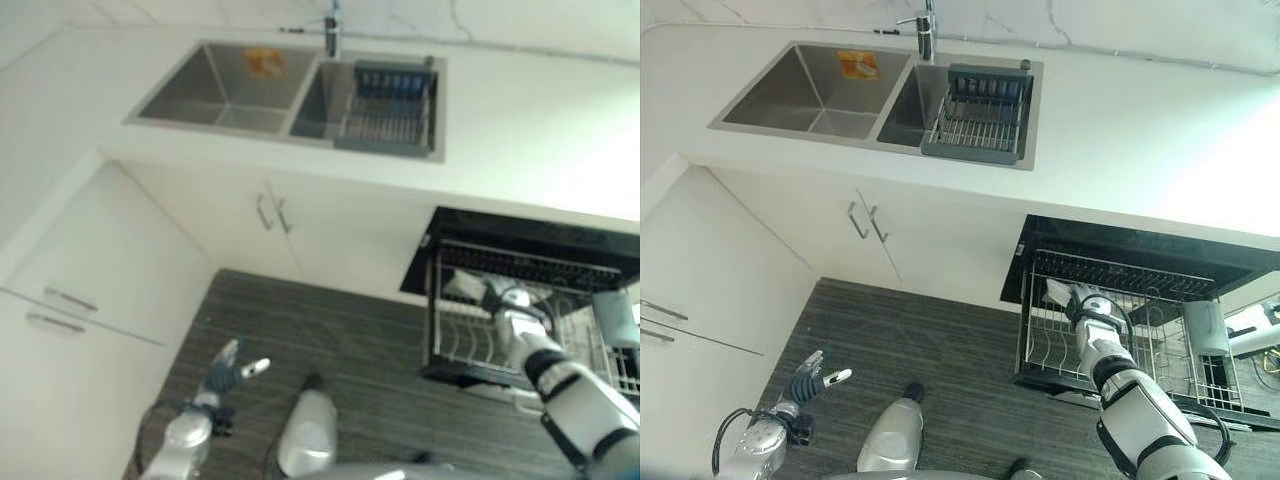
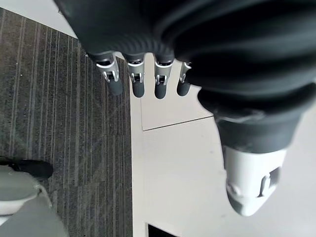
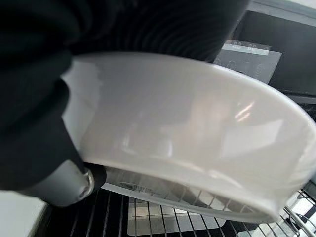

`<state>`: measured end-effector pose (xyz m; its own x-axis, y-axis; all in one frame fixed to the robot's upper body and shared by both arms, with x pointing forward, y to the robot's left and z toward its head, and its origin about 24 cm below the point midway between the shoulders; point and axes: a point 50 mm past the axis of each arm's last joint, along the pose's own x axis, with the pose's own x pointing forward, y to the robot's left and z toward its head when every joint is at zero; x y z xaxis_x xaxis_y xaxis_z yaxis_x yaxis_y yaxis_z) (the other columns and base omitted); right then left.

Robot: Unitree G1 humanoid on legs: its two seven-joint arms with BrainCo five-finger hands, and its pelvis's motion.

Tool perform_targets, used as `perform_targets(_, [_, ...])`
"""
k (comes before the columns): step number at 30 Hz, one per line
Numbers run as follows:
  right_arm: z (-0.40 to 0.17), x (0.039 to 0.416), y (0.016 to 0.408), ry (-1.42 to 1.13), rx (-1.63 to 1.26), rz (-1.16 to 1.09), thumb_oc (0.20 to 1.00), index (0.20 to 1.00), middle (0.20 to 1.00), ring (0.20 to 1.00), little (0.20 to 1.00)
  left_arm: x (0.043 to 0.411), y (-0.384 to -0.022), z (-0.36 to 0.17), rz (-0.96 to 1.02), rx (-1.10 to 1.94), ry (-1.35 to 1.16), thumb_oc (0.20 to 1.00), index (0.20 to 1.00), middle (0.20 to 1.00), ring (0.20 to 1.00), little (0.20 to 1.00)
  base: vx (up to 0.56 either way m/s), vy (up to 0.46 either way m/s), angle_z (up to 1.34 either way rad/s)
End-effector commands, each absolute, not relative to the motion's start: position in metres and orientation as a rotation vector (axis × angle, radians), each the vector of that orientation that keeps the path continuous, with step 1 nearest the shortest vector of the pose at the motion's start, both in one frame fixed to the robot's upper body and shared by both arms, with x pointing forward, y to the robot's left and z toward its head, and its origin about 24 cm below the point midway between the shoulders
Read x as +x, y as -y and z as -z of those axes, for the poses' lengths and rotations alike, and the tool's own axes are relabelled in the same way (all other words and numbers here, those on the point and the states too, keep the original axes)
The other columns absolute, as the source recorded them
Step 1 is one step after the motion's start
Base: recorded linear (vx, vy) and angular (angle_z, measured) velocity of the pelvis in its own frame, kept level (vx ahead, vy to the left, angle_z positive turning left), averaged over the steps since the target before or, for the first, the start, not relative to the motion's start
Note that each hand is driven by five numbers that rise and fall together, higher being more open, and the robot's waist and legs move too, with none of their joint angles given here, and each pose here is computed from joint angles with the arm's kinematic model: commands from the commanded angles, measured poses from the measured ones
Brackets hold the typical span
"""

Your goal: Place the dishes in the dishwasher.

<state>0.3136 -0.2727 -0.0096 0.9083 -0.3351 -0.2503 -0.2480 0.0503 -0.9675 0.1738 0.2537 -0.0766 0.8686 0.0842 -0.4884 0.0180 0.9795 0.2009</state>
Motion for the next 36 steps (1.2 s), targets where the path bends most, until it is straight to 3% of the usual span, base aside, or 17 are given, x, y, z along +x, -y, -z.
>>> perform_targets(1, [-0.034, 0.334, 0.297, -0.416, -1.559, 0.256, 0.2, 0.2, 0.2, 0.2, 0.2, 0.196, -0.256, 0.046, 0.023, 0.268, -0.348, 1.0, 1.0, 1.0, 1.0, 1.0, -0.27, -0.086, 0.1])
perform_targets(12, [-0.067, 0.331, 0.341, -0.548, -1.569, 0.429, 0.2, 0.2, 0.2, 0.2, 0.2, 0.221, -0.256, 0.022, 0.003, 0.239, -0.226, 1.0, 1.0, 1.0, 1.0, 1.0, -0.17, -0.031, 0.04])
perform_targets(22, [-0.063, 0.332, 0.336, -0.566, -1.52, 0.439, 0.2, 0.2, 0.2, 0.2, 0.2, 0.228, -0.252, 0.018, 0.003, 0.204, -0.199, 1.0, 1.0, 1.0, 1.0, 1.0, -0.05, 0.0, 0.01])
perform_targets(23, [-0.062, 0.332, 0.337, -0.579, -1.516, 0.431, 0.551, 0.551, 0.551, 0.551, 0.551, 0.228, -0.253, 0.018, 0.003, 0.201, -0.196, 1.0, 1.0, 1.0, 1.0, 1.0, 0.0, 0.0, 0.0])
perform_targets(24, [-0.061, 0.331, 0.337, -0.586, -1.513, 0.427, 1.0, 1.0, 1.0, 1.0, 1.0, 0.228, -0.254, 0.017, 0.002, 0.2, -0.193, 1.0, 1.0, 1.0, 1.0, 1.0, 0.0, 0.0, 0.0])
perform_targets(36, [-0.053, 0.333, 0.326, -0.551, -1.403, 0.405, 1.0, 1.0, 1.0, 1.0, 1.0, 0.232, -0.257, 0.011, 0.019, 0.247, -0.185, 1.0, 1.0, 1.0, 1.0, 1.0, 0.04, -0.031, 0.04])
